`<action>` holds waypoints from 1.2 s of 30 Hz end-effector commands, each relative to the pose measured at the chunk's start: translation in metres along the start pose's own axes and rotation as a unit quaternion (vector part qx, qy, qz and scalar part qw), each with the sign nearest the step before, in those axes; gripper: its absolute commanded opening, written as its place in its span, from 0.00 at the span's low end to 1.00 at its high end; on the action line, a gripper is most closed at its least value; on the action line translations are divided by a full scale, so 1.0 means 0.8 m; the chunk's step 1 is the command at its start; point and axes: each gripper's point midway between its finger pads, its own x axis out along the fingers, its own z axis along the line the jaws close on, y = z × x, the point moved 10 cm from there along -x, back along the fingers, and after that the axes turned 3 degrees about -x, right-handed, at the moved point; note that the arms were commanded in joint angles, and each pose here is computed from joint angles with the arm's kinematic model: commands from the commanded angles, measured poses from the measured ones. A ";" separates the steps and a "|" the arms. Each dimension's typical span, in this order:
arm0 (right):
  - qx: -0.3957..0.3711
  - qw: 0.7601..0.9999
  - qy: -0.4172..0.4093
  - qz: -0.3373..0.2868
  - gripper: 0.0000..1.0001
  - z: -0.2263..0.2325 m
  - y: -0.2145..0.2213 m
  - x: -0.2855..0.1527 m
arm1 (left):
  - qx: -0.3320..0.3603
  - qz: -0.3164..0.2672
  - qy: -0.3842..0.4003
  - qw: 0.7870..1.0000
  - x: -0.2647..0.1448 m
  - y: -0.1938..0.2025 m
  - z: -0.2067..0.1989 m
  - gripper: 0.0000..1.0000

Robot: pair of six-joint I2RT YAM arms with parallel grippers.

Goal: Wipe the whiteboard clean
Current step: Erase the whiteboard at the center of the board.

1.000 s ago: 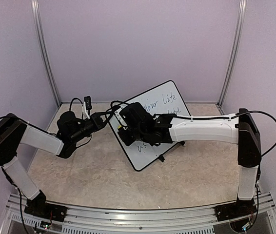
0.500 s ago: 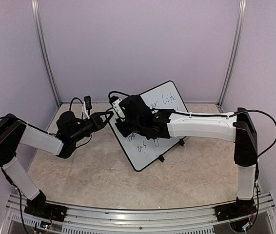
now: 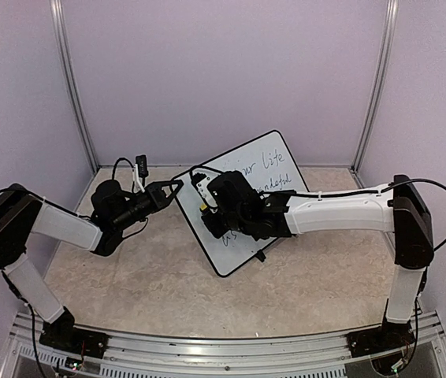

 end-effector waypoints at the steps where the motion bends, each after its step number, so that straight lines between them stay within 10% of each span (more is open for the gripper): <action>1: -0.009 1.000 0.012 -0.003 0.14 -0.007 -0.009 0.010 | 0.016 0.021 0.053 0.998 -0.004 0.005 -0.021 0.00; 36: -0.024 1.000 0.006 -0.006 0.14 -0.014 -0.021 0.029 | 0.020 0.022 0.056 0.998 -0.006 0.003 -0.024 0.00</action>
